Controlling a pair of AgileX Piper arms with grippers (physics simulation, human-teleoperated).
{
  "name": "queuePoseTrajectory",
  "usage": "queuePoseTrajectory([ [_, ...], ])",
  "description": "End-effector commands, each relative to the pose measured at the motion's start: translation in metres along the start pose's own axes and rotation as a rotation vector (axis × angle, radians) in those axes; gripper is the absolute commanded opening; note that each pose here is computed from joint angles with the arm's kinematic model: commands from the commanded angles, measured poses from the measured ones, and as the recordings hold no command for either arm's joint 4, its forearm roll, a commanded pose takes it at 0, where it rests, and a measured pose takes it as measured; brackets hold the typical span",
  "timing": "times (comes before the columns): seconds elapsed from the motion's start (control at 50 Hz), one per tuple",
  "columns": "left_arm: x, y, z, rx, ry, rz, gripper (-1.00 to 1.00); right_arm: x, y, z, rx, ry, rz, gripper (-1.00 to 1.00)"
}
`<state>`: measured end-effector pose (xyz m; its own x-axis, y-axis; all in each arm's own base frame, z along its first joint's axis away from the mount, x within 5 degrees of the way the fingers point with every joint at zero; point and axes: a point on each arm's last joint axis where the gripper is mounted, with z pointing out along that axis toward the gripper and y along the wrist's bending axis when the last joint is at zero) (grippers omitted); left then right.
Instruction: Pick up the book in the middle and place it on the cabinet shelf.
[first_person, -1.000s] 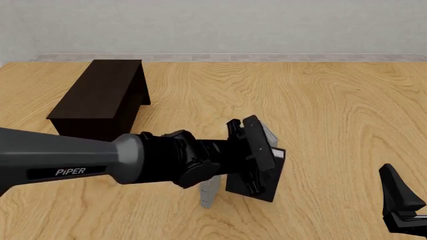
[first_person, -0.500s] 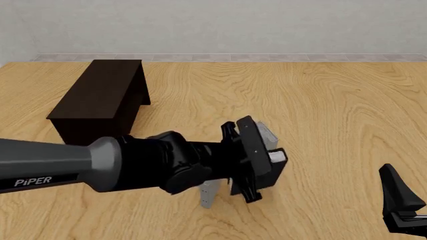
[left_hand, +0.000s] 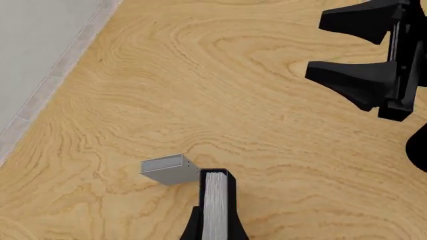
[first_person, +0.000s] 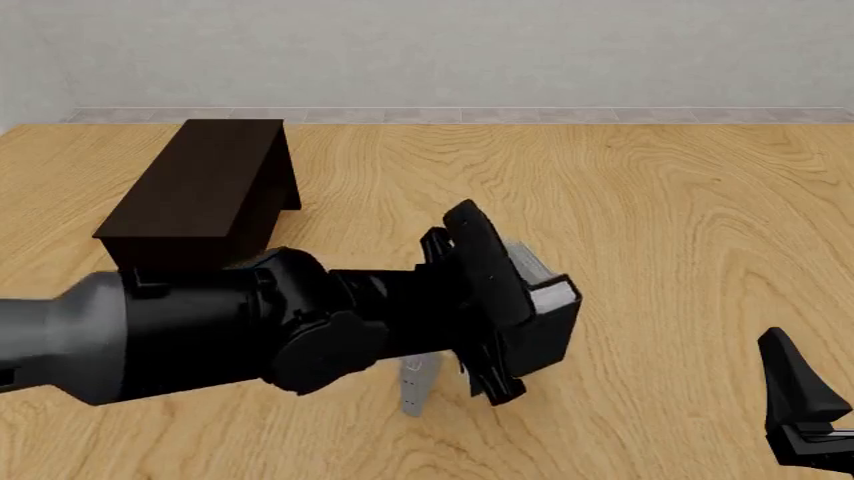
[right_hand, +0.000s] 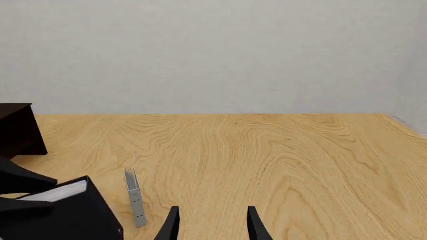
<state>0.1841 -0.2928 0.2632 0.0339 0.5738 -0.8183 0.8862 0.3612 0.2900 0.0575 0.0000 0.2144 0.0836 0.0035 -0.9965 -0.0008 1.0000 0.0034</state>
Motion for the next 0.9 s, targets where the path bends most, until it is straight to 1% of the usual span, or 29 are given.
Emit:
queuePoseTrajectory([
  [0.02,-0.014,-0.002,-0.023,0.002,-0.043,0.034,-1.0,0.0,0.0,0.0,0.0,0.0,0.0,1.0],
  [0.14,-0.02,-0.003,-0.035,0.004,-0.06,0.045,-1.0,0.0,0.0,0.0,0.0,0.0,0.0,1.0],
  [0.26,-0.027,0.002,-0.044,-0.009,-0.078,0.049,-1.0,0.0,0.0,0.0,0.0,0.0,0.0,1.0],
  [0.28,-0.029,0.003,-0.049,-0.012,-0.084,0.056,-1.0,0.0,0.0,0.0,0.0,0.0,0.0,1.0],
  [0.34,-0.033,0.005,-0.054,-0.015,-0.089,0.048,-1.0,0.0,0.0,0.0,0.0,0.0,0.0,1.0],
  [0.46,-0.034,0.006,-0.063,-0.019,-0.102,0.053,-1.0,0.0,0.0,0.0,0.0,0.0,0.0,1.0],
  [0.54,-0.039,0.01,-0.07,-0.031,-0.113,0.058,-1.0,0.0,0.0,0.0,0.0,0.0,0.0,1.0],
  [0.6,-0.048,0.019,-0.079,-0.058,-0.137,0.049,-1.0,0.0,0.0,0.0,0.0,0.0,0.0,1.0],
  [0.72,-0.054,0.029,-0.092,-0.093,-0.163,0.039,-1.0,0.0,0.0,0.0,0.0,0.0,0.0,1.0],
  [0.84,-0.058,0.034,-0.102,-0.113,-0.181,0.042,-1.0,0.0,0.0,0.0,0.0,0.0,0.0,1.0],
  [0.9,-0.062,0.041,-0.107,-0.138,-0.192,0.042,-1.0,0.0,0.0,0.0,0.0,0.0,0.0,1.0],
])
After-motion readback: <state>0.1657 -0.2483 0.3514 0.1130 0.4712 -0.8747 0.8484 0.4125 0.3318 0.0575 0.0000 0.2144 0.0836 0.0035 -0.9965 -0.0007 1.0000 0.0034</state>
